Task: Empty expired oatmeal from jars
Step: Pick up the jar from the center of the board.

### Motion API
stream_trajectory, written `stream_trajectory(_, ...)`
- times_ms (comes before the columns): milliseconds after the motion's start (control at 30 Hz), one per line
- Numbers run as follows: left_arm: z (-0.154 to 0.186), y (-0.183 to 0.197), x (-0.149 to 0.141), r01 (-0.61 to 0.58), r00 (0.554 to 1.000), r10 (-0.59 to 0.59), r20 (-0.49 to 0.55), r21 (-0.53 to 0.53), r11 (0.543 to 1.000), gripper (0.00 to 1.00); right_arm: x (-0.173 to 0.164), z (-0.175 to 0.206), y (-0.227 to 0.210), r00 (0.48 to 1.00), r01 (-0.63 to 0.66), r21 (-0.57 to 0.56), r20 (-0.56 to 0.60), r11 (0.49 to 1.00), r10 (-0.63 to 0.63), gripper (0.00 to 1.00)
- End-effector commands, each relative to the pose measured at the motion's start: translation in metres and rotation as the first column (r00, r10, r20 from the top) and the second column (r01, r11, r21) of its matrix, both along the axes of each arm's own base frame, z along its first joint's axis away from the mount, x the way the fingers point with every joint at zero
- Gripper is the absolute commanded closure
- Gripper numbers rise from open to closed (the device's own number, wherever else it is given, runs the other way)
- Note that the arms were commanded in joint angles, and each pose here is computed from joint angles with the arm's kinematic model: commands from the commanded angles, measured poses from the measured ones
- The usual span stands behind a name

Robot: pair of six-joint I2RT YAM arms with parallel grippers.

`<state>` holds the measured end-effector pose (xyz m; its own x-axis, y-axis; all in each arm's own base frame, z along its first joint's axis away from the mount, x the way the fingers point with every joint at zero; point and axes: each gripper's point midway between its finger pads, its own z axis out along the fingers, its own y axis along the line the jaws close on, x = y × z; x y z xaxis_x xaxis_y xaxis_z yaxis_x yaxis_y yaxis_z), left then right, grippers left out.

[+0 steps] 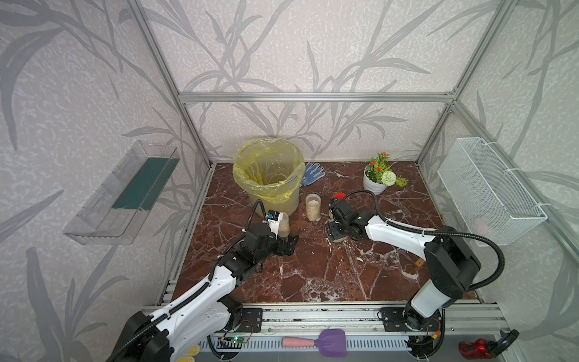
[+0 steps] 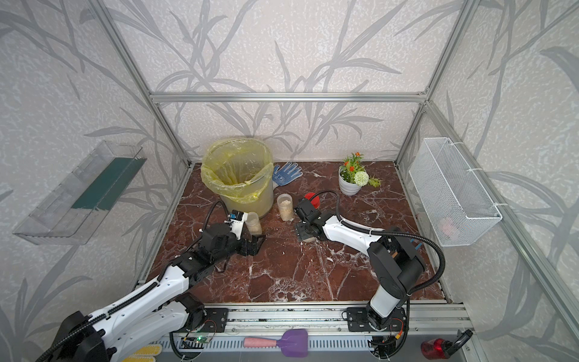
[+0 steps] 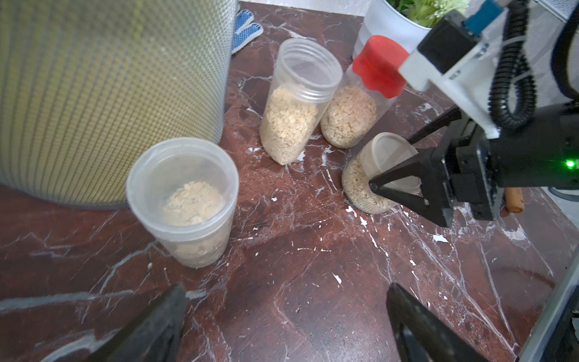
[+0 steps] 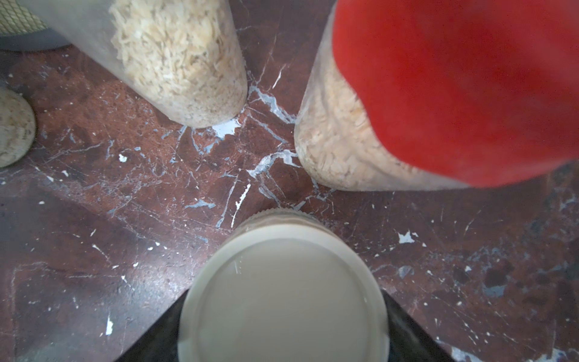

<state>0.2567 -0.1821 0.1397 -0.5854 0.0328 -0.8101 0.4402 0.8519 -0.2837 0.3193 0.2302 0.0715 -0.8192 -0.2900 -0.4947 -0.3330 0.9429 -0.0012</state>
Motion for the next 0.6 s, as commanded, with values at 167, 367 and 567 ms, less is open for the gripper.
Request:
stream_trajectory(167, 0.023, -0.035, -0.008, 0.183, 0.967, -0.194, 0.166, 0.077, 0.98, 0.03, -0.014, 0.031, -0.003, 0.999, -0.004, 0.102, -0.053, 0.995, 0.009, 0.58)
stream_trajectory(367, 0.027, -0.063, -0.017, 0.297, 0.915, -0.322, 0.244, 0.137, 0.945, 0.03, -0.026, 0.053, -0.007, 0.996, -0.009, 0.156, -0.088, 0.988, 0.023, 0.6)
stream_trajectory(567, 0.024, -0.091, -0.02, 0.396, 0.87, -0.425, 0.25, 0.162, 0.904, 0.03, -0.043, 0.081, -0.013, 0.994, -0.009, 0.245, -0.099, 0.969, 0.034, 0.61)
